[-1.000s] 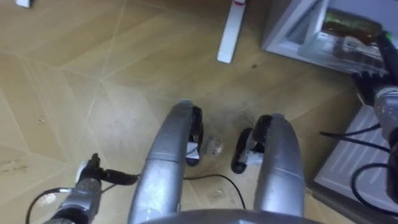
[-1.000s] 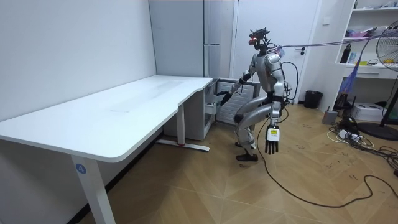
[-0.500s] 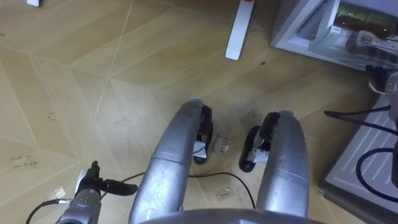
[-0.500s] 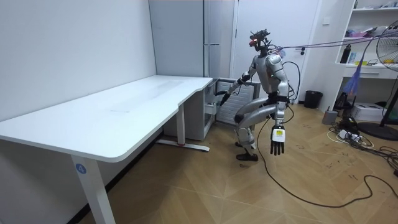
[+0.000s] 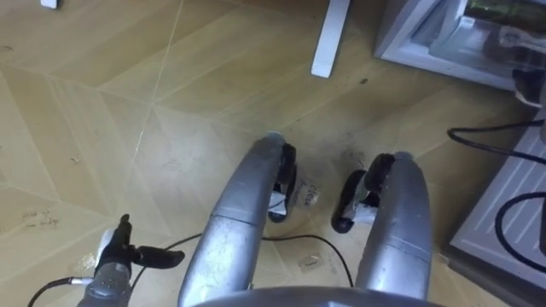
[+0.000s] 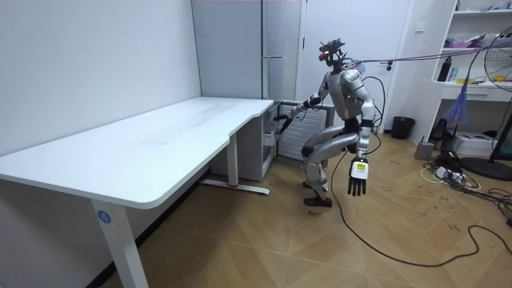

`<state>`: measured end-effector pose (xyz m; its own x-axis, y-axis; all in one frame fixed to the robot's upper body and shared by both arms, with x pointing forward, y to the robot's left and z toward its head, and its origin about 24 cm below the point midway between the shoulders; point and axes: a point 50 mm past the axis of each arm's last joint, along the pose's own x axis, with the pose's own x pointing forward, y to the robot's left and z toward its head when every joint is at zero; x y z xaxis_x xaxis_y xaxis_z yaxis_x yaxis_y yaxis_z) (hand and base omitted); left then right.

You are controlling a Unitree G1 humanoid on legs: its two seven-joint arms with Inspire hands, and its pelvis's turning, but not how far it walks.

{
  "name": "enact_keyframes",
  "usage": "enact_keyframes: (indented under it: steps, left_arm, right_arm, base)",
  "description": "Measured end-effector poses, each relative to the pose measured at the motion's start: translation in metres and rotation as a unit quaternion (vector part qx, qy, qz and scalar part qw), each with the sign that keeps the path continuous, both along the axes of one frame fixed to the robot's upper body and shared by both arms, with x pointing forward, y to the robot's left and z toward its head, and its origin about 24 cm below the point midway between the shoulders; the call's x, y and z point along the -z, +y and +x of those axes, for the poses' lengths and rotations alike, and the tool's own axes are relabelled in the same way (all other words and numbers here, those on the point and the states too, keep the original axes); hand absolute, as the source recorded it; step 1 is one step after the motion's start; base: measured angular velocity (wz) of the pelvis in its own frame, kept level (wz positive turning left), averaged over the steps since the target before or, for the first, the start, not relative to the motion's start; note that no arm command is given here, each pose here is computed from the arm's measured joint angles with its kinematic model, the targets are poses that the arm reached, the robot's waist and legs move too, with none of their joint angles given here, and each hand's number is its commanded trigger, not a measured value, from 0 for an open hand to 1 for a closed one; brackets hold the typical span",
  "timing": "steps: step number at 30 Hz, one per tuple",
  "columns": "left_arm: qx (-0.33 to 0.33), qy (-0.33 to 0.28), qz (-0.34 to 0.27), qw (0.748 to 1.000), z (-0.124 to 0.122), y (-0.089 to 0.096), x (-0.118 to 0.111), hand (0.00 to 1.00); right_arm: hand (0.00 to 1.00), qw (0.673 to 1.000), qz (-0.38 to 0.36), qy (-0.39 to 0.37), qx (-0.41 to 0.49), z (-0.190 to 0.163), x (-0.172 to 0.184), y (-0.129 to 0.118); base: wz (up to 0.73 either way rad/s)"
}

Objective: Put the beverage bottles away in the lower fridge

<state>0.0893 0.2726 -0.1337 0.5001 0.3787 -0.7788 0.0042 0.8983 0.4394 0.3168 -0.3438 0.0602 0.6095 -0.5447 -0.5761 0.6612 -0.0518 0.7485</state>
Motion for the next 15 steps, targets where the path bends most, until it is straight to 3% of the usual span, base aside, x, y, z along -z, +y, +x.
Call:
enact_keyframes:
  steps: [7, 15]
  left_arm:
    - [0.004, 0.012, 0.014, 1.0, -0.012, 0.01, -0.001, 0.0]
    - [0.007, 0.015, 0.017, 1.0, -0.014, 0.012, -0.002, 0.0]
  right_arm:
    - [0.0, 0.999, -0.014, -0.049, 0.001, 0.017, -0.03, 0.005]
    - [0.0, 0.998, -0.04, -0.044, -0.028, 0.02, -0.026, 0.012]
  base:
    - [0.14]
    - [0.05]
